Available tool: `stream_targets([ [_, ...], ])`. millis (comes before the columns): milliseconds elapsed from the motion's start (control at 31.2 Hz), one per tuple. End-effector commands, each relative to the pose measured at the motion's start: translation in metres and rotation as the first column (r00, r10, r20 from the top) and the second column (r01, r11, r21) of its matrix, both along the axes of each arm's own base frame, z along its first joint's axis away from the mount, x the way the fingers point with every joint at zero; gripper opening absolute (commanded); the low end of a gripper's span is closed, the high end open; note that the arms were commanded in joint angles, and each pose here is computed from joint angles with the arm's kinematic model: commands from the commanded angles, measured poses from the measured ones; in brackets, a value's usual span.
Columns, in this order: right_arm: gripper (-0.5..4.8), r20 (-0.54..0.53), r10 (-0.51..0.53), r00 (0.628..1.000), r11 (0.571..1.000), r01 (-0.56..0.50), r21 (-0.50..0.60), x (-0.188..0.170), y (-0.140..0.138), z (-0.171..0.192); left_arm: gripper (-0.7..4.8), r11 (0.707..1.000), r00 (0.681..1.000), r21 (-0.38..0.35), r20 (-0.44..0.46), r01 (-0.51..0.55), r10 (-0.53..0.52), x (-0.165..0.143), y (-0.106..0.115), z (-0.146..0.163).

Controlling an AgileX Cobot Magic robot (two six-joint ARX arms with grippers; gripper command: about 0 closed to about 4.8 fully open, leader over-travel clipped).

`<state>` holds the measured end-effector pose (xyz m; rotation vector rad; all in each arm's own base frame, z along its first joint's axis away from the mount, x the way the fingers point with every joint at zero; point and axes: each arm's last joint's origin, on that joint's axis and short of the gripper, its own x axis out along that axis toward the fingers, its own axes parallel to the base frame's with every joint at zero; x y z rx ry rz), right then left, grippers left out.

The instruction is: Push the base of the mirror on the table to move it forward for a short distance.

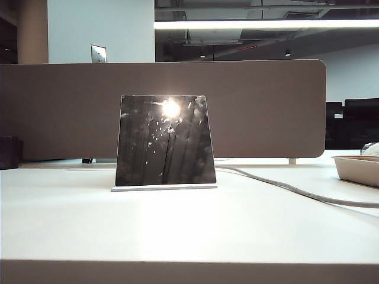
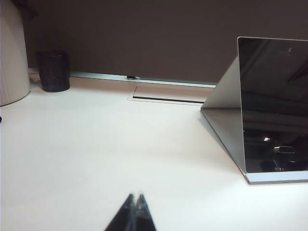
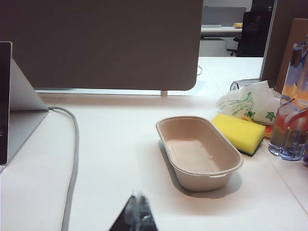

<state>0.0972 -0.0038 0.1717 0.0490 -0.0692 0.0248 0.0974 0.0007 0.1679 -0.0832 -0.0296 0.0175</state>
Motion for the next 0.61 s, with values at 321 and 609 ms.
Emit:
stream_targets([
  [321, -0.05, 0.019, -0.001, 1.0, 1.0, 0.001, -0.004, -0.0004, 0.0, 0.0029, -0.01, 0.997, 1.0, 0.072, 0.006, -0.012, 0.012, -0.0001, 0.0003, 0.0009],
  [609, -0.05, 0.018, -0.001, 1.0, 1.0, 0.001, -0.004, -0.0004, -0.0001, 0.0029, -0.01, 0.997, 1.0, 0.072, 0.006, -0.012, 0.011, -0.0001, 0.0003, 0.0009],
])
